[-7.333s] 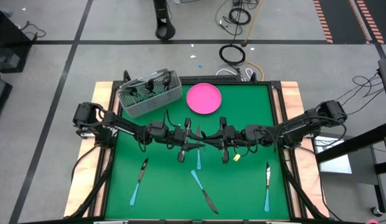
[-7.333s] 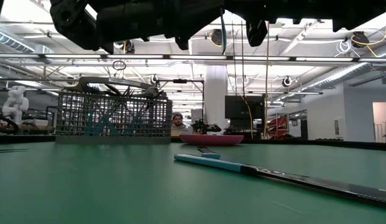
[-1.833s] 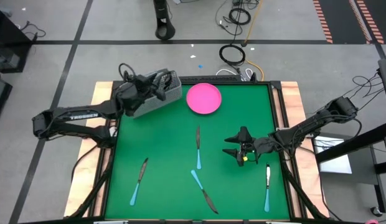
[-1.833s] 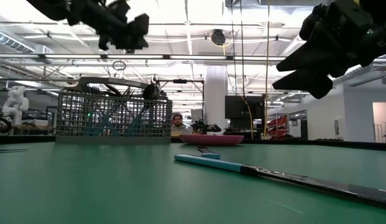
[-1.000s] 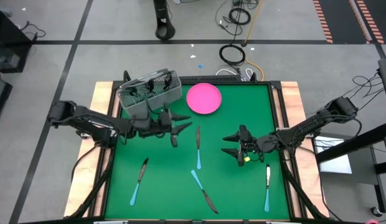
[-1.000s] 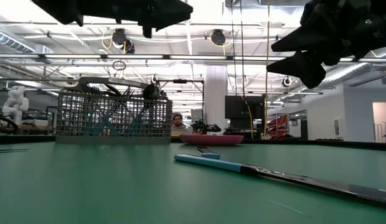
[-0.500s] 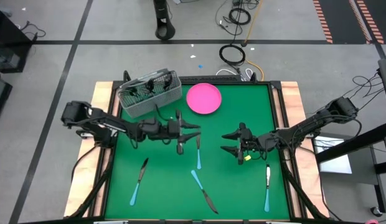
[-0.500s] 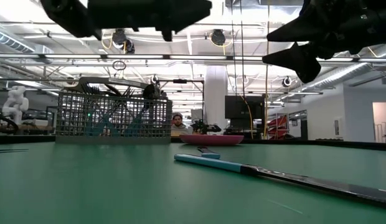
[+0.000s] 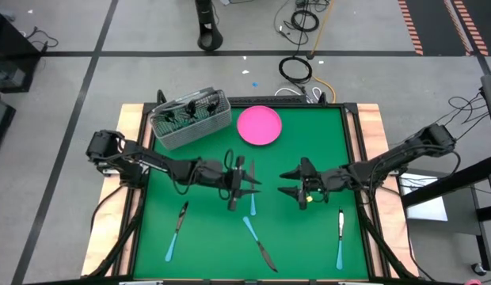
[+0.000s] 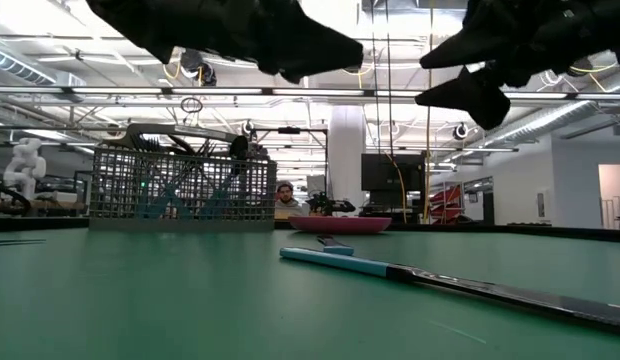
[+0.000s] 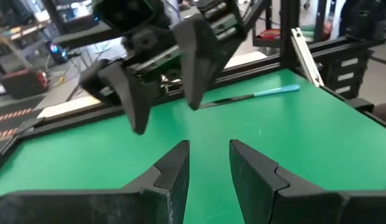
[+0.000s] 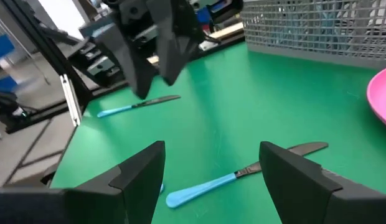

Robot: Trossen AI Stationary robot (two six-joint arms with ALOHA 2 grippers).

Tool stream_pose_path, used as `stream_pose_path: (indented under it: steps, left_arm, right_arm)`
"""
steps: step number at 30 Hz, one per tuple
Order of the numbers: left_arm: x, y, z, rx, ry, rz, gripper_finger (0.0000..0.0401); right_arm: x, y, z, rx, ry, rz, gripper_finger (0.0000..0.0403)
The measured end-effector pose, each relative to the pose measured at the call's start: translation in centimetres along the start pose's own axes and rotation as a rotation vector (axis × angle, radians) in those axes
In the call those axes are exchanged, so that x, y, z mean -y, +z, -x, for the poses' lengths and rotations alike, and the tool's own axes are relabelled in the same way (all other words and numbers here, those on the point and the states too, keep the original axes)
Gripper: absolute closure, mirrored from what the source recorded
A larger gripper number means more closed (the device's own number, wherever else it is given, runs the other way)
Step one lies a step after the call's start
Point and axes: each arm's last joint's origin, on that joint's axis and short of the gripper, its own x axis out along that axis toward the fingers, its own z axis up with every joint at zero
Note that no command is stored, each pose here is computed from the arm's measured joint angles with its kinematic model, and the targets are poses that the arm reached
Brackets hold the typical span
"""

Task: Sort silverware
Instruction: Put the blue knife into the gray silverware holder

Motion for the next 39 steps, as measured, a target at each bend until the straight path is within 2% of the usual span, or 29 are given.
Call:
stream_pose_path:
  steps: [4, 9, 21, 29, 39]
  left_arm:
    - [0.8, 0.2, 0.0, 0.007, -0.021, -0.044, 0.0285]
    - [1.3, 0.3, 0.0, 0.014, -0.035, -0.072, 0.0285]
    - [2.5, 0.7, 0.0, 0.027, -0.068, -0.079, 0.0285]
    - [3.2, 0.8, 0.1, 0.026, -0.065, -0.085, 0.0285]
    - [4.8, 0.3, 0.2, -0.054, -0.079, -0.099, 0.0285]
  right_arm:
    - [-1.2, 1.0, 0.0, -0.042, 0.002, 0.018, 0.0151]
    - [-3.1, 1.2, 0.0, -0.057, 0.06, 0.028, 0.0151]
    - [-6.5, -1.6, -1.4, -0.166, 0.087, -0.004, 0.0151]
    - [-7.4, -3.4, -2.7, -0.227, 0.08, 0.02, 0.0151]
    - [-7.5, -3.6, -2.8, -0.241, 0.049, -0.144, 0.0151]
